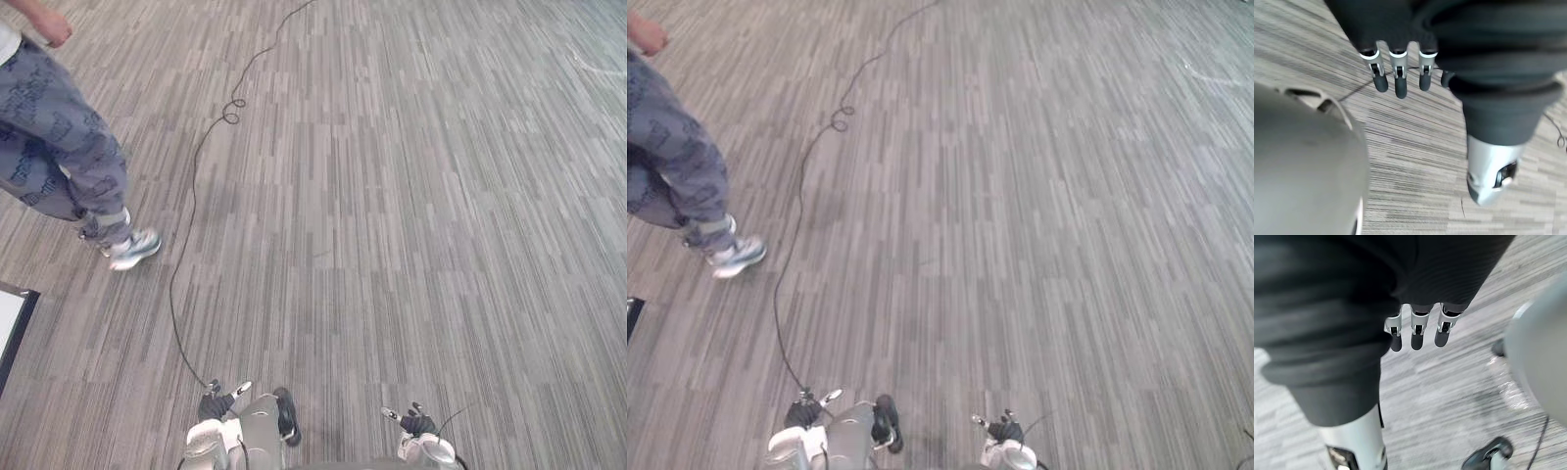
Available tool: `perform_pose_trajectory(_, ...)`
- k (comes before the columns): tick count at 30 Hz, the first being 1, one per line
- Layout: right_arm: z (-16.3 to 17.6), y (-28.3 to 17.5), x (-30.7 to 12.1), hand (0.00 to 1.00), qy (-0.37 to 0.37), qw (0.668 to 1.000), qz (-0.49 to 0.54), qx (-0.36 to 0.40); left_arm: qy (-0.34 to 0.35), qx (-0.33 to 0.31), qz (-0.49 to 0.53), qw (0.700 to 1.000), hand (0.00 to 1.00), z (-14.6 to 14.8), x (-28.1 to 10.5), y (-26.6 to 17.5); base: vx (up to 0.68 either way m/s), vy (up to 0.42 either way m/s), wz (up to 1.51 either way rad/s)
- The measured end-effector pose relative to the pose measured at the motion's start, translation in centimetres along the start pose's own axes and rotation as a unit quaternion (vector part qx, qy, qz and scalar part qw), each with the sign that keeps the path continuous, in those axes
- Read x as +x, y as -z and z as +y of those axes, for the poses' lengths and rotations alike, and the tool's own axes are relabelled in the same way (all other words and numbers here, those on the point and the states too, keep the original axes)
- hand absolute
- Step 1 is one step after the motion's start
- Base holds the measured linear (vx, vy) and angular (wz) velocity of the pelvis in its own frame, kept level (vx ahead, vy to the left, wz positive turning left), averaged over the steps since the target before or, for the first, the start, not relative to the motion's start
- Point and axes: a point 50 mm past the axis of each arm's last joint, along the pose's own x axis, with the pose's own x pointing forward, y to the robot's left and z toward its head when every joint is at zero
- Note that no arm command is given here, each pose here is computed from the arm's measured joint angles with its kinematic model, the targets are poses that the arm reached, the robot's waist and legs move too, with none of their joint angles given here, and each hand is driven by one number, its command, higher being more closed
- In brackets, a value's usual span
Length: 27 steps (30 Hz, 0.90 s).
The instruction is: Pick up cushions and gather them together orderly.
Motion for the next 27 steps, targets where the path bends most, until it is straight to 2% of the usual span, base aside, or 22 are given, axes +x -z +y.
perform_pose_trajectory(7,-0.2,-2.3,0.0,0.00,-0.005,0.998,-0.057,0.005,0.022,-0.001,0.009,1.000,0.00,-1.7,0.2,-0.2,0.47,0.029,-0.02)
perform_pose_trajectory(11,-1.4,-2.1,0.3,0.00,0.011,0.999,-0.044,0.008,0.042,0.005,0.021,0.999,0.00,-3.1,0.1,0.1,0.73,-0.147,0.50)
perform_pose_trajectory(14,-2.0,-3.2,0.6,0.00,0.021,0.998,-0.055,0.009,0.052,-0.014,0.021,0.998,0.00,-4.5,0.0,-0.1,0.70,-0.205,0.29)
perform_pose_trajectory(17,-2.3,-3.1,0.6,0.00,0.026,0.998,-0.050,0.004,0.042,-0.037,0.013,0.998,0.00,-4.2,0.0,-0.5,0.69,-0.161,-0.04)
perform_pose_trajectory(22,-0.1,-2.0,0.5,0.00,-0.004,1.000,-0.026,-0.009,0.028,-0.048,-0.039,0.998,0.00,-3.2,0.3,-2.6,0.54,-0.017,-0.41)
perform_pose_trajectory(27,0.7,-1.9,0.5,0.00,-0.013,0.999,-0.024,-0.017,0.025,-0.053,-0.053,0.997,0.00,-3.0,0.1,-2.7,0.74,0.251,-0.62)
